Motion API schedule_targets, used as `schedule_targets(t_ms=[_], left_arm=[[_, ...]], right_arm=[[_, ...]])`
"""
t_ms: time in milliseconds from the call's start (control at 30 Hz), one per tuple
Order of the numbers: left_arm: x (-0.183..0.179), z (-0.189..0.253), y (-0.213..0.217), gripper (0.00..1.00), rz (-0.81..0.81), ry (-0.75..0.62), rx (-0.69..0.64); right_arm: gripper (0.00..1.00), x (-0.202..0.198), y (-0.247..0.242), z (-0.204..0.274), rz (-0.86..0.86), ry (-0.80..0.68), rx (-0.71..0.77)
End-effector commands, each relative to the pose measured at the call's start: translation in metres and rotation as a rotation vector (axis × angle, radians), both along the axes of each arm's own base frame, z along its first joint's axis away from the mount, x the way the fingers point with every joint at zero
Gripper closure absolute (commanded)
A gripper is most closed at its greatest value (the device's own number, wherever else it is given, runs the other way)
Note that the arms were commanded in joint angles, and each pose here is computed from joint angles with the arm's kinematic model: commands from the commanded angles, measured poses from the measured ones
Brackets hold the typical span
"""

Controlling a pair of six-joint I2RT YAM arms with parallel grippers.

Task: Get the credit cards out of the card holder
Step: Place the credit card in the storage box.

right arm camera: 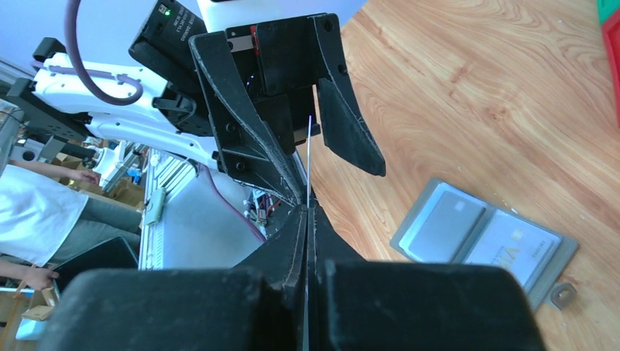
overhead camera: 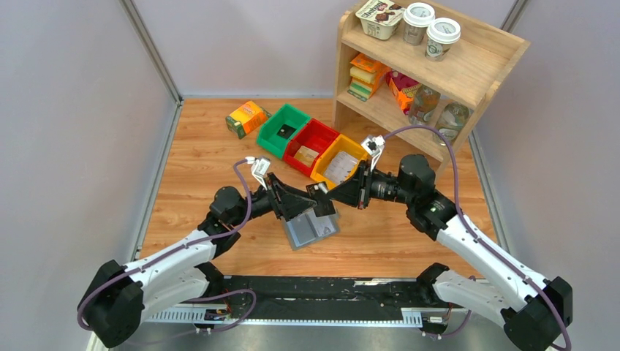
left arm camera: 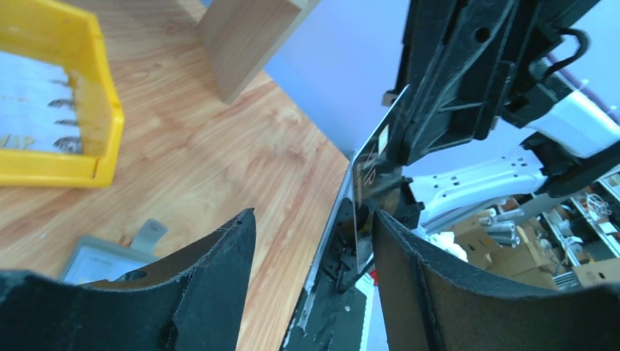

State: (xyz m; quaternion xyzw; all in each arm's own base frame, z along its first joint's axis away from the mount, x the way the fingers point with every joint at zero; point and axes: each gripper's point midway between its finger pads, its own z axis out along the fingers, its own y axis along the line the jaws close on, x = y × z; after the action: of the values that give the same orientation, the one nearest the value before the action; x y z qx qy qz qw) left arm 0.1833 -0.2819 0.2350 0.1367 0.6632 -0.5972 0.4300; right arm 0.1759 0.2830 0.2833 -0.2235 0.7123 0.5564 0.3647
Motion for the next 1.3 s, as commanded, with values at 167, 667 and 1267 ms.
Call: schedule_targets(t_ms=[167, 667, 1267], left_arm=[[-0.014, 0.041, -0.006, 0.45, -0.097, -0.105, -0.14], [0.017, 0.019, 0.01, 1.0, 0.123, -0.003, -0.13], [0.195, -0.026, 0.121, 1.0, 0.818, 0.263, -0.11]], right_arm=[[1.0, -0.004, 0.005, 0.015, 0.046, -0.037, 0.073], [0.41, 0.022, -0.013, -0.013, -0.143, -0.033, -0.059], [0.0, 0.053, -0.062, -0.057, -0.473, -0.161, -0.151]])
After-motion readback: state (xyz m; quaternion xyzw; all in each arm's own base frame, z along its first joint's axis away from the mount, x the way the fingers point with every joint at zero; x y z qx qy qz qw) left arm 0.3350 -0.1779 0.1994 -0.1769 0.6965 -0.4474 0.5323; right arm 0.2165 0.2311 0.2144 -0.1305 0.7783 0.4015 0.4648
